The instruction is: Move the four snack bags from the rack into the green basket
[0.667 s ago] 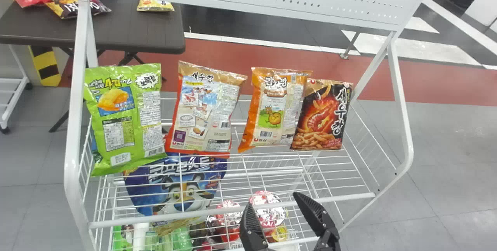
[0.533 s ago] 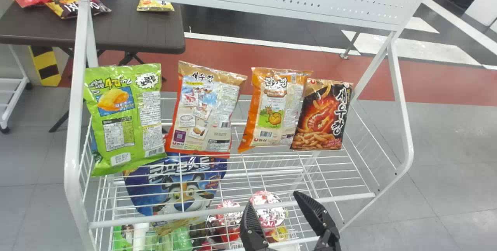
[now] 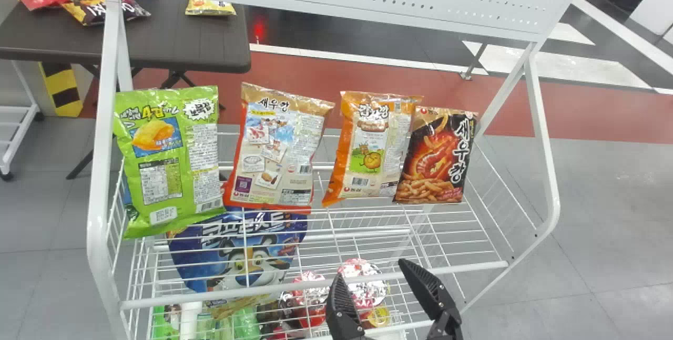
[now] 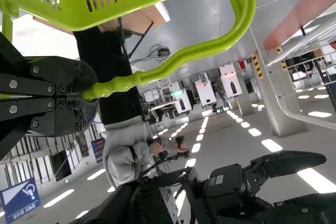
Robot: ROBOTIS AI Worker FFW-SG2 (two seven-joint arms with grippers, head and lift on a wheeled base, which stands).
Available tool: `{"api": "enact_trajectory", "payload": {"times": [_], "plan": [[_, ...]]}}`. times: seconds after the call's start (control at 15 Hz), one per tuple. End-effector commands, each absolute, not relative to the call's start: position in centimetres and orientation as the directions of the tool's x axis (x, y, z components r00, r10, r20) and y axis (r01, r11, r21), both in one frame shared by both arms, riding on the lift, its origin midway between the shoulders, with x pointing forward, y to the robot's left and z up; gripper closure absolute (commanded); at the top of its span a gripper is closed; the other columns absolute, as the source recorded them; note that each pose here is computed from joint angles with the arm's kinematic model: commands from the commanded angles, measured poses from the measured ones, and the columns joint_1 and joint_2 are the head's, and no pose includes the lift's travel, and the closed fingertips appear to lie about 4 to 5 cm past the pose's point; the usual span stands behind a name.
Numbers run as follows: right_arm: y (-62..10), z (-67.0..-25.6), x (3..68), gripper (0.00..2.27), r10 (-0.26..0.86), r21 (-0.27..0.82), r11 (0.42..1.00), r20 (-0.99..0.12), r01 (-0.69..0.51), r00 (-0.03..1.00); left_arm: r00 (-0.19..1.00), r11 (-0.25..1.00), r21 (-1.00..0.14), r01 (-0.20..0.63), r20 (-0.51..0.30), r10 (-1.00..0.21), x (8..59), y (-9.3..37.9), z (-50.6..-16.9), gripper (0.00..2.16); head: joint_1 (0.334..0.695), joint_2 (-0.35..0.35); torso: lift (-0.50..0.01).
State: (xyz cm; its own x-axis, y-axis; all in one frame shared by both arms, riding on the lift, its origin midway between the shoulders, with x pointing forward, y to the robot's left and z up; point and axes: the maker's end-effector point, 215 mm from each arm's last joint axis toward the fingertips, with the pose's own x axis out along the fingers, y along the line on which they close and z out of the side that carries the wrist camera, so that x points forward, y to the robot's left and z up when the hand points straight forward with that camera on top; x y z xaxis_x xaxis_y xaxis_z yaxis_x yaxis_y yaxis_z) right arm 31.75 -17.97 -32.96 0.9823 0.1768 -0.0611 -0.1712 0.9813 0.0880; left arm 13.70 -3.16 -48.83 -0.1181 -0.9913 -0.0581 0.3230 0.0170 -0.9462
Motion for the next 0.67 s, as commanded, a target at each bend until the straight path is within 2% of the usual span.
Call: {"api": "enact_trajectory", "payload": {"times": [0.0,0.13,0.27,0.33,0.6], "plan": [[-18.0,-33.0,31.7,0.09,0.178,0.087,0.981,-0.062,-0.172,0.982,-0.117,0.017,-0.946,0.322,-0.058,-0.991,13.7,-3.1,-48.8,1.82,0.695,-0.35,0.0],[-17.8,-33.2,32.2,0.09,0.18,0.089,0.981,-0.069,-0.174,0.981,-0.118,0.015,-0.947,0.322,-0.056,-0.991,13.6,-3.2,-48.7,1.82,0.695,-0.35,0.0],[-16.8,-34.1,34.8,0.09,0.199,0.081,0.978,-0.093,-0.192,0.976,-0.12,0.012,-0.947,0.322,-0.053,-0.991,13.4,-3.2,-48.7,1.82,0.695,-0.35,0.0],[-15.6,-33.5,36.5,0.09,0.214,0.08,0.975,-0.071,-0.209,0.974,-0.123,0.011,-0.946,0.323,-0.053,-0.991,13.4,-3.3,-48.6,1.82,0.695,-0.35,0.0],[-8.7,-32.3,43.1,0.1,0.326,0.028,0.945,-0.037,-0.325,0.945,-0.124,0.008,-0.947,0.32,-0.05,-0.991,13.1,-3.4,-48.7,1.82,0.695,-0.35,0.0]]}}
